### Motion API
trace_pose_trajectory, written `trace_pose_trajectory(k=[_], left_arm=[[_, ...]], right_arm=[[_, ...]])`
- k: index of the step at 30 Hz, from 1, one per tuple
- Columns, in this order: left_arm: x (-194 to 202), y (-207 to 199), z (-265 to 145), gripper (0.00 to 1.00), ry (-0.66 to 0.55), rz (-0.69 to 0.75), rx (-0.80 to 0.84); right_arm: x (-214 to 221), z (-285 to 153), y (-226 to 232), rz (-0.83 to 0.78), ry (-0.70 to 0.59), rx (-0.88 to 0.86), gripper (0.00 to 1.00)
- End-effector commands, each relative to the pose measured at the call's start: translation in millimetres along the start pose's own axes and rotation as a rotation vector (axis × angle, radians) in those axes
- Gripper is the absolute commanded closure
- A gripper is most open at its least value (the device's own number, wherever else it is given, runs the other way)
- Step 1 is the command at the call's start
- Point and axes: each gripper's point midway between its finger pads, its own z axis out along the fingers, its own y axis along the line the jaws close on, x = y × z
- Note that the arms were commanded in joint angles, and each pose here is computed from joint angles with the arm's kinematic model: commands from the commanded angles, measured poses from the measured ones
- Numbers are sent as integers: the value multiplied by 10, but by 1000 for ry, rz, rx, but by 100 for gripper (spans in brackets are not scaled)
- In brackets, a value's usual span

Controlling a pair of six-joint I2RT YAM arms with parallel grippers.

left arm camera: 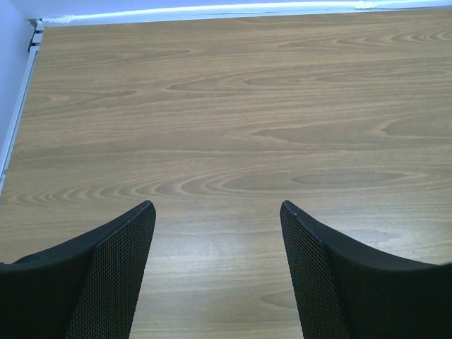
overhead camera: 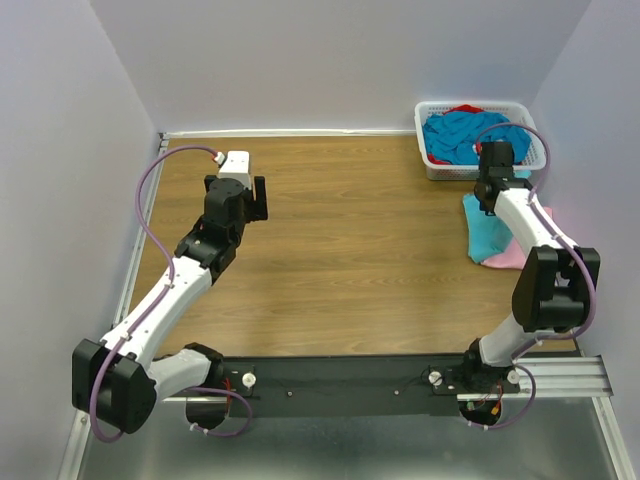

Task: Fold and stack the t-shirts
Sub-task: Neatly place the folded tshirt to the corner

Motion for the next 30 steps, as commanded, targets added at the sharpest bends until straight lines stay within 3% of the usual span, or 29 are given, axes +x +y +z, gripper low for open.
trace_pose_trajectory(k=[1, 8, 15, 19, 22, 27, 30], left_arm=[[6, -24, 31, 21, 2, -12, 14], [52, -32, 60, 21, 16, -7, 13], [79, -42, 82, 21, 28, -3, 15], [96, -57, 93, 21, 35, -1, 22], [98, -67, 95, 21, 38, 1, 24], [86, -62, 93, 21, 35, -2, 23], [76, -59, 86, 21, 32, -3, 21]], right_arm=[[4, 110, -113, 15, 10, 63, 98], [103, 368, -23, -20, 65, 89, 89], [267, 595, -212, 24, 130, 175, 80], [300, 659, -360, 59, 156, 222, 48], [346, 682, -472, 97, 184, 276, 36], [503, 649, -646, 154, 236, 366, 34], [444, 534, -774, 250, 201, 407, 34]])
